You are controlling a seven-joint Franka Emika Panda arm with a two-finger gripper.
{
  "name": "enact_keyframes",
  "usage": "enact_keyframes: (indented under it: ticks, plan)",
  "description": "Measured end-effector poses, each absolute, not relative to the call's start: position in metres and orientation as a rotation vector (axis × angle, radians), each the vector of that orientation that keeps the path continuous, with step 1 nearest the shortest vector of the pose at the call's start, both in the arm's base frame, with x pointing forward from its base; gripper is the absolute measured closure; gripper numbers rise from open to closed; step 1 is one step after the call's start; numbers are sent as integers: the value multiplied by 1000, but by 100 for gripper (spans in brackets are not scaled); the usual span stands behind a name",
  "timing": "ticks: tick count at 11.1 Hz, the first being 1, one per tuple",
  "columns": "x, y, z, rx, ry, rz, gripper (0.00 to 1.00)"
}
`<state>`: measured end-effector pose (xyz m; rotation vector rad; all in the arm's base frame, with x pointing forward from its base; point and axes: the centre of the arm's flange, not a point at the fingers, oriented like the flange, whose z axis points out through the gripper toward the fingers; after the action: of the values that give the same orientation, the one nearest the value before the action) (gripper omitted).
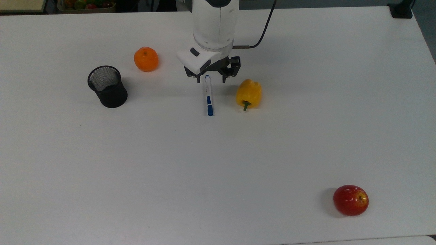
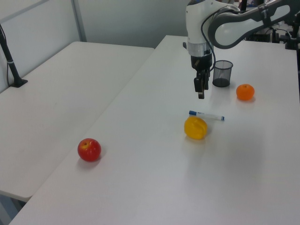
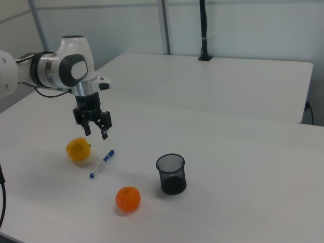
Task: Take marker pen
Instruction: 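Open the gripper, release the marker, and raise the gripper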
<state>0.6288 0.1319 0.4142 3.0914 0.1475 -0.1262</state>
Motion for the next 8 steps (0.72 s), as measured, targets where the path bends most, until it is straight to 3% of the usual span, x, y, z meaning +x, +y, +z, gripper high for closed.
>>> enact_keyframes:
  ticks: [2, 5, 8]
  plan:
    - [629, 132, 415, 3092, 147, -122, 0]
    - [632, 129, 434, 3096, 138, -71, 0]
    - [617, 104, 501, 3085, 87, -15, 0]
